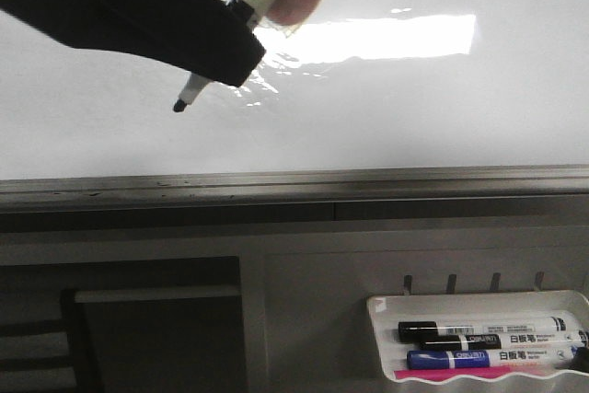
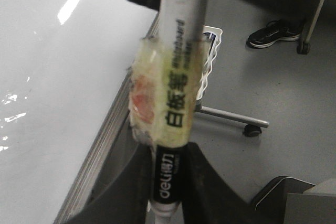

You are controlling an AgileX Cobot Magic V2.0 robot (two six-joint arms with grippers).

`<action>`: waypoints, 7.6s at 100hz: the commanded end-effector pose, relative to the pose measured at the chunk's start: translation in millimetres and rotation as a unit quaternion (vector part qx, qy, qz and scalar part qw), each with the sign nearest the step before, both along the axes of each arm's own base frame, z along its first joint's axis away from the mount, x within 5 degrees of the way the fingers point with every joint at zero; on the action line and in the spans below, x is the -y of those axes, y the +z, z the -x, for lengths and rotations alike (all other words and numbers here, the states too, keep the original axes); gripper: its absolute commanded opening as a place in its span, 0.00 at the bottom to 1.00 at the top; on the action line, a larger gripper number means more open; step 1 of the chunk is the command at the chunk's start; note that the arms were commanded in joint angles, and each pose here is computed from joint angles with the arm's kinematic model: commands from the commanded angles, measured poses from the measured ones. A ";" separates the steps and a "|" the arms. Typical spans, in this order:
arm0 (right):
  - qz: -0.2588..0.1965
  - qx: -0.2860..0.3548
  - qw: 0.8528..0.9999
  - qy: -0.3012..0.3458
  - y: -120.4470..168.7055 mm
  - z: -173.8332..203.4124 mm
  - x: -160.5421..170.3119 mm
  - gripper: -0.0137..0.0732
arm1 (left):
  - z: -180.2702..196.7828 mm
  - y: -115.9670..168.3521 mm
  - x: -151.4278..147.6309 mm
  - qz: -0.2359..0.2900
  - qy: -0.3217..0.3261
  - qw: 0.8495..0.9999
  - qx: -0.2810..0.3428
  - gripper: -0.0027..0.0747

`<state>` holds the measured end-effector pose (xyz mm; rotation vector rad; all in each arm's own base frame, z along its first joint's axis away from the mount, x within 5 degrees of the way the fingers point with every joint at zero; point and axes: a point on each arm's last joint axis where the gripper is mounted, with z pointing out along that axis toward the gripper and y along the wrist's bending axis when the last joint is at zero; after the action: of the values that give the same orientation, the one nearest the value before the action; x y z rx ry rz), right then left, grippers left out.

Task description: Write number 7 on whiteboard

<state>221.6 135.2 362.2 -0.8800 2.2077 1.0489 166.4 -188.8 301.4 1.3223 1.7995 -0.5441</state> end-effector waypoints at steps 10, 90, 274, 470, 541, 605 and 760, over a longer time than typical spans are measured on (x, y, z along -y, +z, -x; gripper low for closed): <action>-0.031 0.032 0.999 -0.008 18.5 -1.6 -4.2 0.54 | -1.1 17.2 0.0 0.028 0.013 0.999 0.032 0.01; -0.022 0.061 0.998 0.007 16.8 -4.2 -4.6 0.10 | -10.2 24.3 -3.7 0.087 0.069 0.994 0.012 0.63; 0.008 0.292 0.904 -0.312 -21.0 -21.6 6.1 0.10 | -8.1 29.2 -142.8 0.273 0.444 0.852 0.046 0.67; -0.015 0.145 0.987 -0.065 15.5 27.4 13.4 0.10 | 20.9 50.1 -76.5 0.214 0.148 0.964 0.059 0.67; -0.011 0.119 0.992 -0.031 15.4 25.9 8.8 0.10 | -3.0 12.0 4.5 0.100 0.031 0.993 0.057 0.49; -0.011 0.125 0.991 -0.041 16.0 23.8 10.0 0.70 | -11.6 15.8 4.0 0.107 0.067 0.990 0.068 0.01; 0.060 0.178 0.946 -0.264 3.0 52.2 92.4 0.76 | -98.8 -17.7 -53.9 0.231 0.412 0.874 -0.115 0.01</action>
<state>168.9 43.8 350.9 -0.4882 2.1156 0.4605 262.8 -133.8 270.1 0.1279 2.0813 -0.5696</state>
